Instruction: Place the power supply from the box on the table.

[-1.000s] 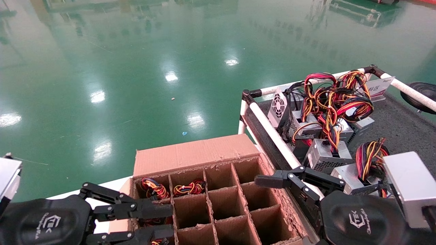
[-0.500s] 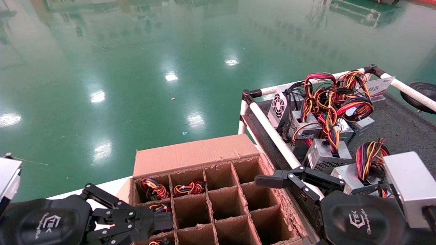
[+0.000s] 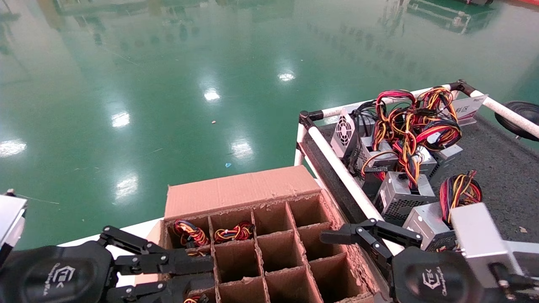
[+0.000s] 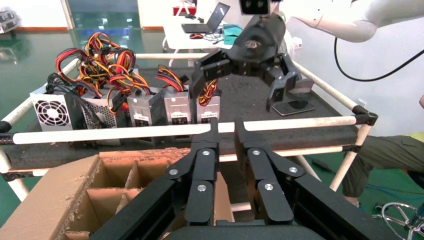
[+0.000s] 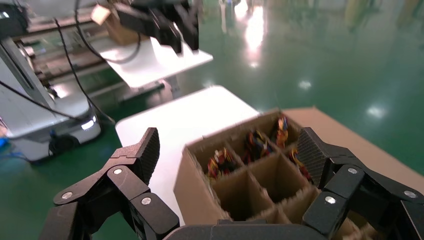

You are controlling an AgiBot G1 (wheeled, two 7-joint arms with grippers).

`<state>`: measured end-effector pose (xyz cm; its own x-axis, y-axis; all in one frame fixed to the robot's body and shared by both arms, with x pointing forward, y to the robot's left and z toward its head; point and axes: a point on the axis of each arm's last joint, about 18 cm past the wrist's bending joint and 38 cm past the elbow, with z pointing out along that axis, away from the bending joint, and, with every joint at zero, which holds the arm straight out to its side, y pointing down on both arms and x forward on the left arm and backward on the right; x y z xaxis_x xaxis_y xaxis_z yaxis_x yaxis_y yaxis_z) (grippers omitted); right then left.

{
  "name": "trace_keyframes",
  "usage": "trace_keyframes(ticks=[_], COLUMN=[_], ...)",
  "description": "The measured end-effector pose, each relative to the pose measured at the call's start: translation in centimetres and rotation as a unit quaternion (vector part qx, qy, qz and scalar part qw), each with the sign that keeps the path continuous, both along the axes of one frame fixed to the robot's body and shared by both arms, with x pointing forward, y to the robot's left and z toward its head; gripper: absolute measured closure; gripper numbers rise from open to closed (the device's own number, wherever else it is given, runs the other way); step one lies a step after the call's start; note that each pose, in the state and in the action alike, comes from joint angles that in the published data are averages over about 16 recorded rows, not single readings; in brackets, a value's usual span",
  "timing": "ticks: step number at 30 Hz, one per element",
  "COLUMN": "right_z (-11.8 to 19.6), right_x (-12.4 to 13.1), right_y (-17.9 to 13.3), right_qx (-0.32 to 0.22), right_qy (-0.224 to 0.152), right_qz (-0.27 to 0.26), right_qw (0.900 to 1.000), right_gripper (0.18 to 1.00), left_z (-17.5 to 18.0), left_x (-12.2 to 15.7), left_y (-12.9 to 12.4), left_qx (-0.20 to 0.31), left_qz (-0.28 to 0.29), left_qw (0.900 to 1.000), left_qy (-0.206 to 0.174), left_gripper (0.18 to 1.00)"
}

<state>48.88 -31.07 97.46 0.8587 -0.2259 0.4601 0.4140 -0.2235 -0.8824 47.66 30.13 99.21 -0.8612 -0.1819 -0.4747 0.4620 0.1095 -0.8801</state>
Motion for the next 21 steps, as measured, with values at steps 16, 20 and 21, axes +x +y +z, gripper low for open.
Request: trace_keyframes(ticks=[16, 20, 21], right_z=[-4.8, -6.0, -6.3], right_x=[2.4, 3.4, 3.7], right_y=[2.8, 4.9, 5.6], right_qx=[-0.075, -0.088, -0.091], right_qy=[0.042, 0.052, 0.054], right_qz=[-0.019, -0.014, -0.011], right_qw=[0.996, 0.995, 0.994], right_gripper=[0.179, 0.179, 0.179], left_z=[0.0, 0.0, 0.0], left_x=[0.0, 0.0, 0.0], left_y=[0.0, 0.0, 0.0], left_qx=[0.000, 0.000, 0.000], left_qz=[0.000, 0.000, 0.000], left_qw=[1.0000, 1.0000, 1.0000], left_qy=[0.000, 0.000, 0.000], left_gripper=[0.685, 0.597, 0.570])
